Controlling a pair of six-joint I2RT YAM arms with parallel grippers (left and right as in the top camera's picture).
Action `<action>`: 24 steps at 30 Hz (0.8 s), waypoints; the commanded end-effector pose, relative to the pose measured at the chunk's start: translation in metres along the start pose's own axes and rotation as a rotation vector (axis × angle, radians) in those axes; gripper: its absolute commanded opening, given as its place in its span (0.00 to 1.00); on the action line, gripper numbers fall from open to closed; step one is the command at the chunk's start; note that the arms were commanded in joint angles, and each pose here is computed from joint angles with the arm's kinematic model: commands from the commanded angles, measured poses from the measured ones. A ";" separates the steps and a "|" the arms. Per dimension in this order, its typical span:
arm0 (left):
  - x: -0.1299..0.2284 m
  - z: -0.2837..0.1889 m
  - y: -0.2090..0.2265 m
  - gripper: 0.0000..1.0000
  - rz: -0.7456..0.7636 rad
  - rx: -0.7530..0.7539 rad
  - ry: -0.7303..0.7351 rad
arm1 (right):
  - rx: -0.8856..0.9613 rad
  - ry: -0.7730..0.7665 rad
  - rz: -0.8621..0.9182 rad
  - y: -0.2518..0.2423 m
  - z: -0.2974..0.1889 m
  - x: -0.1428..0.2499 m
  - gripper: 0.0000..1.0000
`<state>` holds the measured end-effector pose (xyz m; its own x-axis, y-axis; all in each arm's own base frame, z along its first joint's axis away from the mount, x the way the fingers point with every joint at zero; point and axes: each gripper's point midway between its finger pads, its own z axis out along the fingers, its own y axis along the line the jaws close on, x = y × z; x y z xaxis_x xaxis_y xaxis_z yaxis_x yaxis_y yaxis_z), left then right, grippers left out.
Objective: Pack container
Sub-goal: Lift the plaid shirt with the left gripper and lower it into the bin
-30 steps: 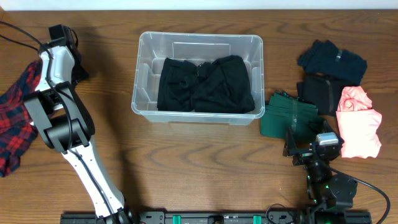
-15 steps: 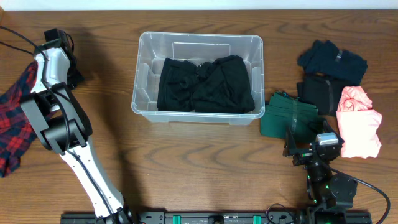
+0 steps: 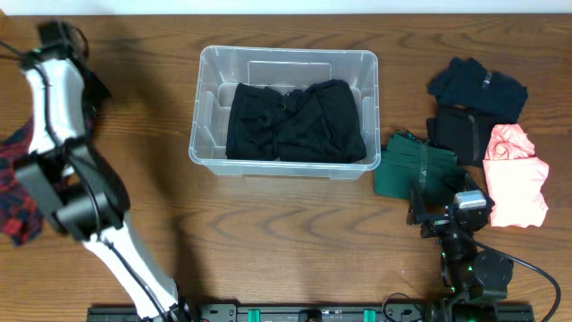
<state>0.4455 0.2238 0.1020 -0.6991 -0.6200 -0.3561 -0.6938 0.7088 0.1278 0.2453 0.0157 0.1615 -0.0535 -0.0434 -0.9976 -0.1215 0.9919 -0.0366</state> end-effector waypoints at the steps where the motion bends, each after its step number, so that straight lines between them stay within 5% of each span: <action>1: -0.032 -0.108 -0.013 0.06 -0.019 0.235 -0.184 | -0.001 0.000 0.005 0.000 0.000 0.001 0.99; 9: -0.046 -0.244 -0.011 0.06 -0.025 0.485 -0.452 | -0.001 0.000 0.005 0.000 0.000 0.001 0.99; 24: -0.039 -0.372 -0.019 0.06 -0.001 0.811 -0.696 | -0.001 0.000 0.005 0.000 0.000 0.001 0.99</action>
<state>0.4345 0.1242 0.4180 -0.3411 -0.4766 -0.8103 -0.2785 0.8745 -0.3971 0.2453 0.0157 0.1616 -0.0531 -0.0434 -0.9976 -0.1215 0.9919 -0.0367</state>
